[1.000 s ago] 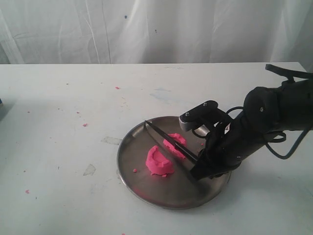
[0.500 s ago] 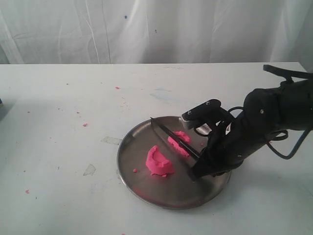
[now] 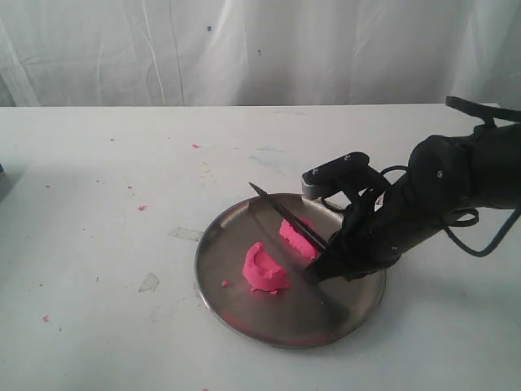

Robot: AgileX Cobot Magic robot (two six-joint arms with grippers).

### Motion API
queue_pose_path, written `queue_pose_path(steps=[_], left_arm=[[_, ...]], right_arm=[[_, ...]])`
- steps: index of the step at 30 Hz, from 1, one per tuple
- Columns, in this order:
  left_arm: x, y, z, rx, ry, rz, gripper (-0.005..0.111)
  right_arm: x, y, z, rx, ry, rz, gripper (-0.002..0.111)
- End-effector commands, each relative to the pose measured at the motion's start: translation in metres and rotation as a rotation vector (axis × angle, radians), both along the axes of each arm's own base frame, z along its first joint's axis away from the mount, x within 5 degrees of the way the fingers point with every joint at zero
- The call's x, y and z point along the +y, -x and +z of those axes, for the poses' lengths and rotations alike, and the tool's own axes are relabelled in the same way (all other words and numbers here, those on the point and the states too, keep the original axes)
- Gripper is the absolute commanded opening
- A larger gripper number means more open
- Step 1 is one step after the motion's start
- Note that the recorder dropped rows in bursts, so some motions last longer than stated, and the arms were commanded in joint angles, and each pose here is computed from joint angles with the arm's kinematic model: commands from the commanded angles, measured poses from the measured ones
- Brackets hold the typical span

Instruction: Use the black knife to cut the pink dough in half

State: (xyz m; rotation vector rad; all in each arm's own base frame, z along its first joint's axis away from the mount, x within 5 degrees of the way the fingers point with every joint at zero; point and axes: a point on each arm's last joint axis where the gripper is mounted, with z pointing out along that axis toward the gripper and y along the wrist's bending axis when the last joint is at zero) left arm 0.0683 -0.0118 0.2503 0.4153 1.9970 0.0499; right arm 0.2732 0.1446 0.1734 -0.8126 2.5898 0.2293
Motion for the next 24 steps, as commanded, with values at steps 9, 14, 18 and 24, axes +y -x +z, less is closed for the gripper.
queue_pose_path(steps=[9, 14, 18, 24], left_arm=[[0.0, 0.001, 0.001, -0.002, 0.0, -0.007, 0.0], [0.0, 0.001, 0.001, -0.002, 0.0, -0.007, 0.0], [0.0, 0.001, 0.001, -0.007, -0.007, -0.006, 0.0], [0.001, 0.001, 0.001, -0.009, -0.021, -0.004, 0.0]], right_arm=[[-0.007, -0.012, 0.025, -0.166, -0.056, -0.053, 0.0], [-0.027, -0.023, 0.005, -0.06, -0.075, -0.241, 0.0], [-0.026, -0.022, -0.006, 0.0, -0.062, -0.259, 0.0], [-0.024, -0.019, -0.021, 0.082, -0.026, -0.25, 0.0]])
